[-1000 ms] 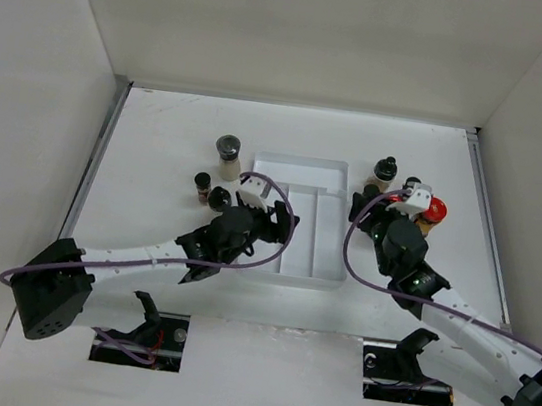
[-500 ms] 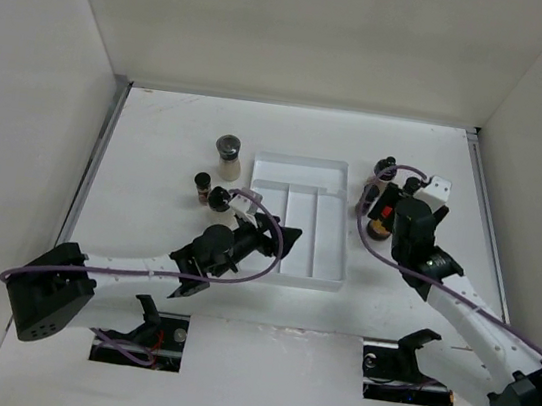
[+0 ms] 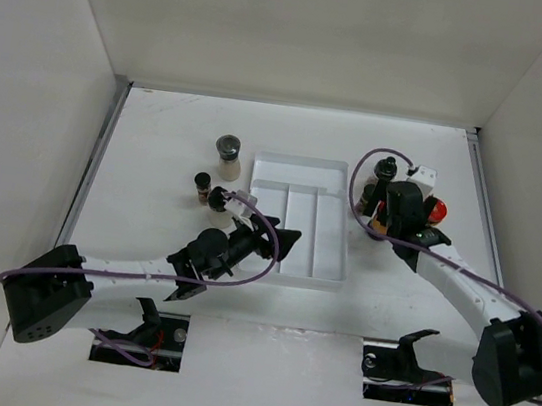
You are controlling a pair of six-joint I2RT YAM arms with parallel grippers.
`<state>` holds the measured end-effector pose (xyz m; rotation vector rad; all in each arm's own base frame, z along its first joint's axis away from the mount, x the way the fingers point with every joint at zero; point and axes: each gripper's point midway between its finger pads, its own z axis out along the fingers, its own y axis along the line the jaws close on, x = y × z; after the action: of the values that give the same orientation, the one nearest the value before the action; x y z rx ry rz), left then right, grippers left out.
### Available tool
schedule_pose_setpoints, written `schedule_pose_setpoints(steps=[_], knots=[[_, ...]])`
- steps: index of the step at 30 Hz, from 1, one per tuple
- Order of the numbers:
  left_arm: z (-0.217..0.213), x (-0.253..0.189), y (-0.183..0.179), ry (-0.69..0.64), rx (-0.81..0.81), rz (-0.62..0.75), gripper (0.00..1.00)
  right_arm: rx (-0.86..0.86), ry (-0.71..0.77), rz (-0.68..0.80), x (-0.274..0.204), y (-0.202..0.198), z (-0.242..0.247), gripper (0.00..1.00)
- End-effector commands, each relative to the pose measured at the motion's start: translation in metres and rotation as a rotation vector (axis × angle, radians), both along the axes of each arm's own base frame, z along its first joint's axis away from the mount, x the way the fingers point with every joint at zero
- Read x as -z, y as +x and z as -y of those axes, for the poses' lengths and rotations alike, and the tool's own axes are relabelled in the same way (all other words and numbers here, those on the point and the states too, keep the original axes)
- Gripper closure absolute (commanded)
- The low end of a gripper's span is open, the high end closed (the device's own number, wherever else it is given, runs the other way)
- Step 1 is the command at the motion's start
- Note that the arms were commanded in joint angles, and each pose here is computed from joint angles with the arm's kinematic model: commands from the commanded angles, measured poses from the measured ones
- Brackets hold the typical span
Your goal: Organize the condiment bottles
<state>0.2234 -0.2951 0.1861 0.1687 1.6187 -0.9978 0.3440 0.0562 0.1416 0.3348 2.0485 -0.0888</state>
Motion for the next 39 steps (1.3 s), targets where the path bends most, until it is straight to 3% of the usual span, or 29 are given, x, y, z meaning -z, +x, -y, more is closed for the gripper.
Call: schedule_pose_setpoints(steps=[1,9,16,18,28,32,39], knots=[[0.002,-0.019,0.0,-0.082,0.011,0.031,0.29,-0.034,0.02,0.02,-0.011,0.015,-0.011,0.03],[0.0,-0.019,0.0,-0.09,0.004,0.028,0.28,-0.021,0.0,0.003,0.0,0.022,-0.008,0.12],[-0.001,-0.017,0.001,-0.09,0.001,0.018,0.28,0.009,-0.013,0.032,-0.004,0.019,-0.001,0.41],[-0.001,-0.019,0.001,-0.096,0.002,0.019,0.28,0.029,-0.02,0.064,-0.014,0.014,0.004,0.46],[-0.007,-0.017,0.004,-0.109,-0.028,0.013,0.29,-0.074,0.063,0.223,-0.093,-0.019,-0.031,0.51],[-0.014,-0.019,0.005,-0.129,-0.048,0.016,0.29,-0.174,0.111,0.269,-0.119,-0.003,-0.071,0.51],[-0.017,-0.019,0.005,-0.133,-0.059,0.018,0.29,-0.299,0.156,0.327,-0.143,0.063,-0.145,0.52]])
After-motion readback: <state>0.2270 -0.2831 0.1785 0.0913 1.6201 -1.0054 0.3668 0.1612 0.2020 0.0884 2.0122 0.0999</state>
